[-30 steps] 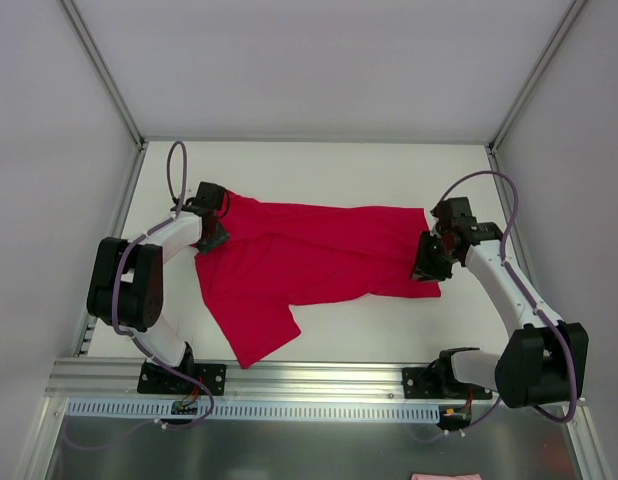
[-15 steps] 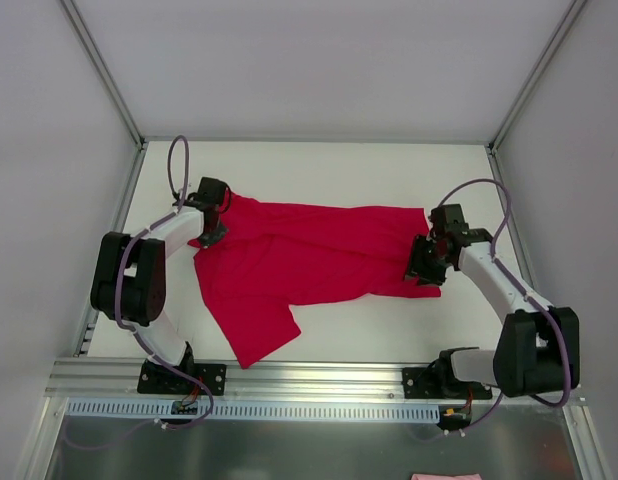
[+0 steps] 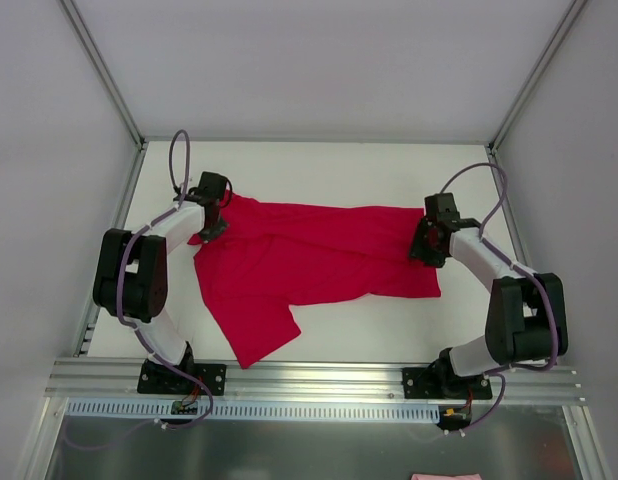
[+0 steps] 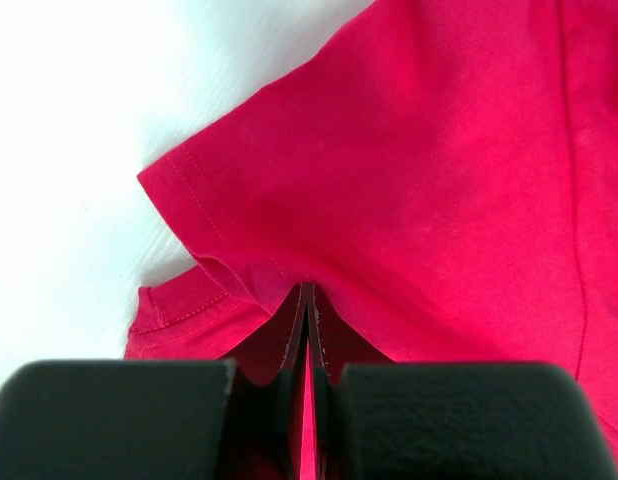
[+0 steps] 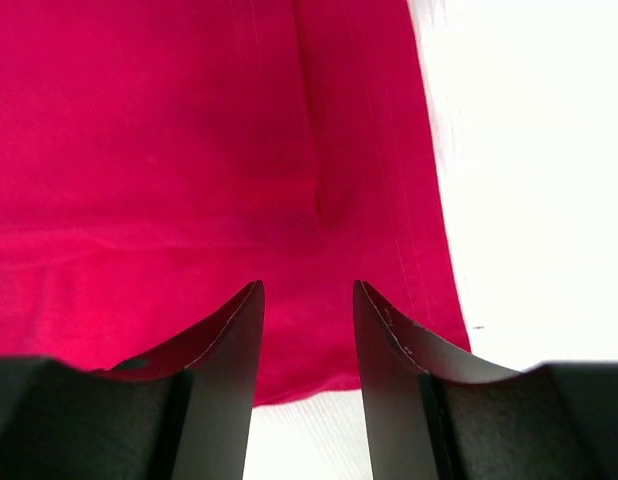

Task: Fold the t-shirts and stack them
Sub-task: Fold the flattened tshirt in 1/3 of the way

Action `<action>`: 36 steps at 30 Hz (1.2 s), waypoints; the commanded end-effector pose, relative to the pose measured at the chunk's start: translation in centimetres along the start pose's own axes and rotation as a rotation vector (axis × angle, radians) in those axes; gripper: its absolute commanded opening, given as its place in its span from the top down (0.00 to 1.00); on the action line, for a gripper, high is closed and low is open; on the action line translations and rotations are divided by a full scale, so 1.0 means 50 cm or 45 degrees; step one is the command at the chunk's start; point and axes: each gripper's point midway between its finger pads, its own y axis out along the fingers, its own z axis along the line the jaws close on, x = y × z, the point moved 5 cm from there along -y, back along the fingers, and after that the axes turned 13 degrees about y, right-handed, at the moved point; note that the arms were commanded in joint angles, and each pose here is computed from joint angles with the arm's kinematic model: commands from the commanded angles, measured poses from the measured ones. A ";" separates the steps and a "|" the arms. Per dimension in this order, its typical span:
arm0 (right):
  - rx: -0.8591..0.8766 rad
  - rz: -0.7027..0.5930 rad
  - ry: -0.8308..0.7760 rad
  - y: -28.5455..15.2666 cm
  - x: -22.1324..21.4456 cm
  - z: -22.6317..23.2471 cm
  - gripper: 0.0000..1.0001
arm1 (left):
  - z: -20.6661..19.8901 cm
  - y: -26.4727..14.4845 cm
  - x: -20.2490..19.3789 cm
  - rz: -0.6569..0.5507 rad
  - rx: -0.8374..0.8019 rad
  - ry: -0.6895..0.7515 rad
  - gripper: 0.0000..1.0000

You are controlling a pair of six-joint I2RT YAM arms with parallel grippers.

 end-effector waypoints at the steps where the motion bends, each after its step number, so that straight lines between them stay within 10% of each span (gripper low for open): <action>1: 0.009 -0.159 0.016 -0.014 0.067 0.026 0.55 | 0.007 -0.002 0.028 -0.031 0.029 0.014 1.00; 20: -0.021 -0.111 0.048 0.018 0.057 0.020 0.56 | 0.005 -0.005 0.033 -0.028 0.024 0.040 1.00; 29: -0.027 -0.082 0.055 0.031 0.044 0.015 0.56 | 0.005 -0.009 0.025 -0.010 0.009 0.020 0.45; 36: -0.025 -0.065 0.055 0.034 0.039 0.016 0.56 | 0.009 0.003 0.002 0.025 0.018 0.000 0.41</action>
